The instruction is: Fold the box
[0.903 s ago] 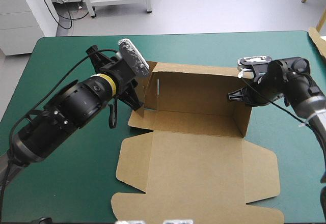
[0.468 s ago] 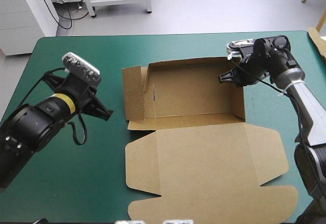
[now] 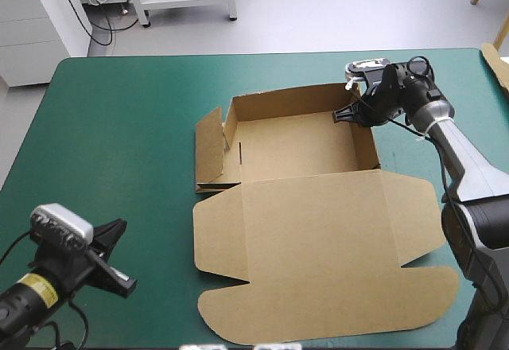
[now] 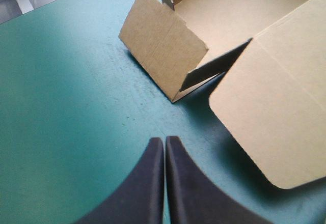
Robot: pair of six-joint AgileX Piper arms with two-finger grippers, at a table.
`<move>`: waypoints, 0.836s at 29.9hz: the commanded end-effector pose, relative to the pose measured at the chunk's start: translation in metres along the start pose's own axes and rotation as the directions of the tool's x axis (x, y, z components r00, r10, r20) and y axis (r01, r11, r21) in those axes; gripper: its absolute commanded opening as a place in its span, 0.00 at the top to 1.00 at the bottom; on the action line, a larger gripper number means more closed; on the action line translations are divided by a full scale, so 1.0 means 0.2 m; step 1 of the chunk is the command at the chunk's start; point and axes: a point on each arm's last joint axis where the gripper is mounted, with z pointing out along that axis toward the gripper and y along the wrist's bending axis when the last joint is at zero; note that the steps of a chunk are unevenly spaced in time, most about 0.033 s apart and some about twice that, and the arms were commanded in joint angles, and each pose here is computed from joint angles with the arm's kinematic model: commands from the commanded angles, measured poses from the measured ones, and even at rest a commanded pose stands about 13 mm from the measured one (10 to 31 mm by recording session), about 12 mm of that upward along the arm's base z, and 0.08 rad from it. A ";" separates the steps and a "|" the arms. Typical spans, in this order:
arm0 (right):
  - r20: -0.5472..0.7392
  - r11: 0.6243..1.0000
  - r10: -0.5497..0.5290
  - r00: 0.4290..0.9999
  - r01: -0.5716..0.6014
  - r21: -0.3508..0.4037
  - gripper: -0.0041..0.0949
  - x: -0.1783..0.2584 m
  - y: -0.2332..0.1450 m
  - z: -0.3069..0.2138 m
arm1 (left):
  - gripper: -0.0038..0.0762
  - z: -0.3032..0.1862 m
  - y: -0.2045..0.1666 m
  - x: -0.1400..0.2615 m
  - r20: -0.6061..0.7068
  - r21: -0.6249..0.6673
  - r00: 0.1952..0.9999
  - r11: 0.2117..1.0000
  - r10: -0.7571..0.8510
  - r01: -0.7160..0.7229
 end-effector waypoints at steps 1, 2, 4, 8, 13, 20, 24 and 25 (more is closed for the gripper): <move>-0.170 0.999 -0.032 0.985 0.025 -0.039 0.98 0.08 0.03 0.01 | 0.96 -0.10 -0.01 0.06 0.126 0.035 0.990 0.998 -0.060 0.056; -0.170 0.999 -0.031 0.985 0.025 -0.039 0.98 0.08 0.03 0.02 | 0.96 -0.12 -0.01 0.09 0.132 0.041 0.989 0.998 -0.061 0.056; -0.160 0.999 -0.033 0.987 0.028 -0.038 0.98 0.07 0.03 0.03 | 0.96 -0.17 -0.01 0.16 0.143 0.047 0.987 0.997 -0.075 0.069; -0.142 0.999 -0.037 0.989 0.032 -0.037 0.97 0.06 0.03 0.04 | 0.96 -0.22 -0.02 0.25 0.170 0.051 0.981 0.995 -0.088 0.081; -0.149 0.998 -0.046 0.988 0.040 -0.040 0.89 0.05 0.03 0.01 | 0.96 -0.22 -0.02 0.30 0.174 0.047 0.981 0.996 -0.085 0.078; -0.055 0.999 -0.022 0.998 0.020 -0.029 0.65 -0.04 0.02 -0.12 | 0.96 -0.22 -0.02 0.30 0.175 0.039 0.981 0.997 -0.079 0.073; 0.010 1.000 -0.016 1.000 0.016 -0.015 0.54 -0.06 0.02 -0.25 | 0.96 -0.22 -0.01 0.30 0.175 0.037 0.981 0.997 -0.078 0.072; 0.031 1.000 -0.021 0.999 0.021 -0.002 0.52 -0.06 0.02 -0.30 | 0.96 -0.22 -0.01 0.30 0.175 0.037 0.981 0.997 -0.078 0.072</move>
